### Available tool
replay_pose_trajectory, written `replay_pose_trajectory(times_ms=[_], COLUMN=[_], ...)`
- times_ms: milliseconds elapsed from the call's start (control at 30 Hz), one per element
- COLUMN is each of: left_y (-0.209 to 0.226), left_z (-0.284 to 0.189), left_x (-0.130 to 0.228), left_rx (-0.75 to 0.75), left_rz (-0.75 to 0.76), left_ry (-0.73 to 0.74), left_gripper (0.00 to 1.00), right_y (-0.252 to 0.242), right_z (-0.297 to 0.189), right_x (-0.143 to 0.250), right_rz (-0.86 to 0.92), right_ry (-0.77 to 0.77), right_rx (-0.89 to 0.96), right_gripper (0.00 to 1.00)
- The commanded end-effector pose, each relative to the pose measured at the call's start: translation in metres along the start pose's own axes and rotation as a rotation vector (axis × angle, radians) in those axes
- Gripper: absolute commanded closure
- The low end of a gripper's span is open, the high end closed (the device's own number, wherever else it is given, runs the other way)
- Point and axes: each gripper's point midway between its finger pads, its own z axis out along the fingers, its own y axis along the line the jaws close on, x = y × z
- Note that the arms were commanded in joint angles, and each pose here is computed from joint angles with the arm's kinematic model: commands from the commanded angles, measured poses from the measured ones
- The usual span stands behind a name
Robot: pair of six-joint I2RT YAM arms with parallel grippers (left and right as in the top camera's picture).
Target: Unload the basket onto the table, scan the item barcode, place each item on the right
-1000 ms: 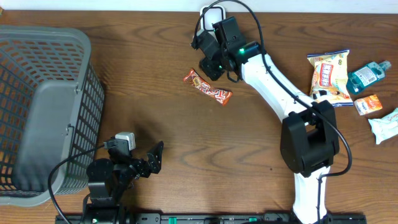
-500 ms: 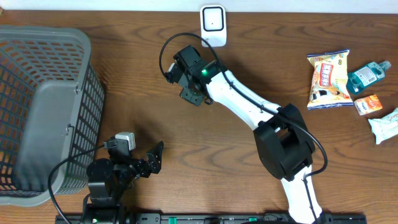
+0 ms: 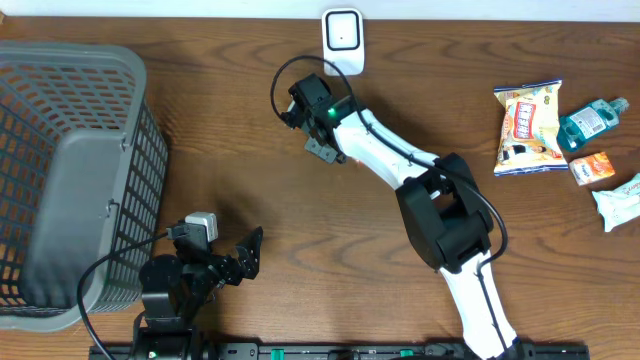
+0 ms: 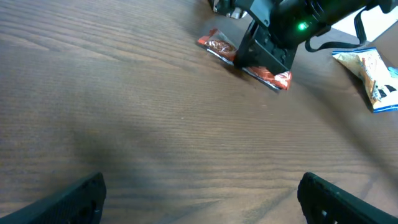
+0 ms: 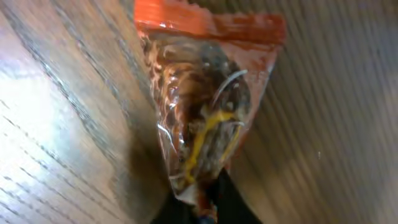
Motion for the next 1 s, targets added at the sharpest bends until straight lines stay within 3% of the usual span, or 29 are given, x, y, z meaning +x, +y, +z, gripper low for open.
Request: replay_pose_trajectory(times_ms=[0,133,300,433,500,600,767,867,967], left_y=[0.001,0.001,0.001,0.001,0.001,0.001,0.001,0.001,0.001], left_z=[0.002,0.002,0.002,0.002,0.002,0.002,0.002,0.002,0.002], left_x=[0.012,0.012,0.012,0.012,0.012,0.012,0.012,0.012,0.012], left_rx=[0.004,0.004,0.004,0.004,0.004,0.004,0.004,0.004,0.004], left_rz=[-0.023,-0.023,-0.023,-0.023,-0.023,-0.023,-0.023,-0.023,-0.023], left_ry=[0.037,0.037,0.037,0.037,0.037,0.037,0.037,0.037,0.037], left_gripper=[0.02,0.01,0.02,0.02,0.02,0.02,0.01,0.01,0.02], right_y=[0.036,0.043,0.05,0.023,0.014,-0.003,-0.018,-0.016,-0.017], right_z=[0.043,0.016,-0.101,-0.165,-0.195,-0.218,-0.212,-0.245,-0.263], right_x=[0.045,0.026,-0.031,-0.044,-0.048,-0.045,-0.035,-0.034,-0.026], right_rz=[0.021,0.018,0.1,0.339,0.449,0.551,0.6,0.697,0.872], right_ry=[0.132,0.074,-0.137,-0.207,-0.268,-0.32,-0.314,-0.309,-0.178], right_rx=[-0.168,-0.278,-0.66,-0.871,-1.059,-1.233,-1.227,-1.433,-1.567], right_gripper=[0.99,0.99,0.99,0.99,0.99,0.99,0.99,0.99,0.99])
